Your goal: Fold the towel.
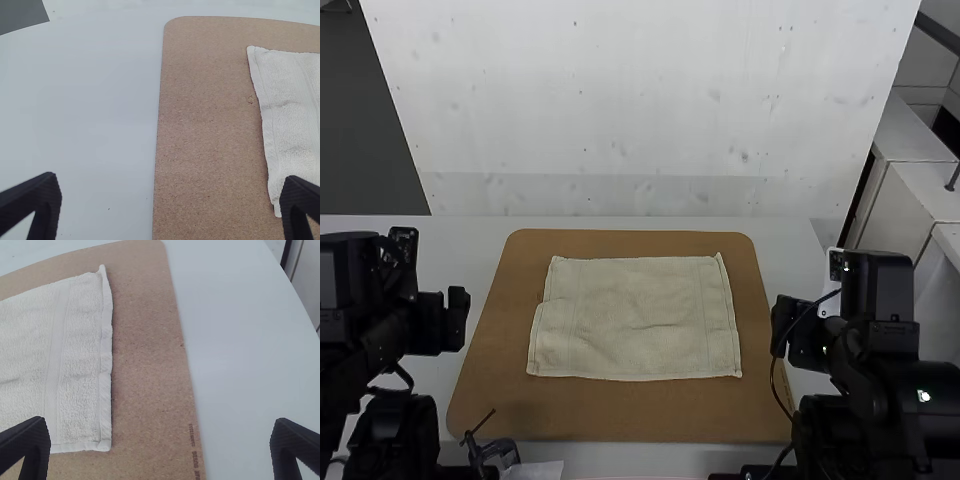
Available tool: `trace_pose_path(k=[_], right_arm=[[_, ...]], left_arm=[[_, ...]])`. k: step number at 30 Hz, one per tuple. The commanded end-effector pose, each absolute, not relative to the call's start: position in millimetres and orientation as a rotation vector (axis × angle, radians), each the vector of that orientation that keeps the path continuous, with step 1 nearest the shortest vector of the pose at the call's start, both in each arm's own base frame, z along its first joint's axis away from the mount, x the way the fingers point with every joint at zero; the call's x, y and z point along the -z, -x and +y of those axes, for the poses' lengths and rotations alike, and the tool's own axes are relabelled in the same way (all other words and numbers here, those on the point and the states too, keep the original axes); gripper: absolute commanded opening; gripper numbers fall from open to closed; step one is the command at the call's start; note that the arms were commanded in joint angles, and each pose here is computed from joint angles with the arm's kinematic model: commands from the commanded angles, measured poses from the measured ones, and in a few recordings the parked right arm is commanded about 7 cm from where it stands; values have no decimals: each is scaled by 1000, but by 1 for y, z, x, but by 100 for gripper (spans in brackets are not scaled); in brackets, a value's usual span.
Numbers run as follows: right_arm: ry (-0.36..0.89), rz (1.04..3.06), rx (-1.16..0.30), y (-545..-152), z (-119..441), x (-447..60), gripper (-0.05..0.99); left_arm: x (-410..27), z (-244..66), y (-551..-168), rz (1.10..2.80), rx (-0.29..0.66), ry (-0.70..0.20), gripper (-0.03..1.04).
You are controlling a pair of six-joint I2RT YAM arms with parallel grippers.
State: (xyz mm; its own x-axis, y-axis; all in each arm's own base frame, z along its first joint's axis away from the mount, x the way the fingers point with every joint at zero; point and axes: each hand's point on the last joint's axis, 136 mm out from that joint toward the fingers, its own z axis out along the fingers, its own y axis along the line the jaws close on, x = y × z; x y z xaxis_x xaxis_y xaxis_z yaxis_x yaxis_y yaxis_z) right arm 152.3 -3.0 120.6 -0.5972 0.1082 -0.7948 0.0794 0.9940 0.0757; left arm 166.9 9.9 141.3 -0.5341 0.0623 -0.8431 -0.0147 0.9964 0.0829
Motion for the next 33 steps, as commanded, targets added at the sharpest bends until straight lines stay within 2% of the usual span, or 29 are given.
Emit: trace_pose_path(k=[1, 18, 23, 27, 33], right_arm=[[-86, 2173, -121, -153, 9, -134, 96], [-97, 2173, -127, -153, 9, -134, 96], [-105, 2228, -127, -154, 9, -129, 96], [-112, 2269, -132, -160, 10, -138, 96], [-144, 2362, -153, -191, 12, -141, 96]], left_arm=[[-154, -16, -168, 2072, 80, -87, 96], [-156, -13, -171, 2060, 65, -77, 96], [-143, -17, -176, 2161, 86, -95, 97], [-149, -18, -185, 2214, 86, -101, 97], [-143, -15, -214, 2350, 72, -91, 98]])
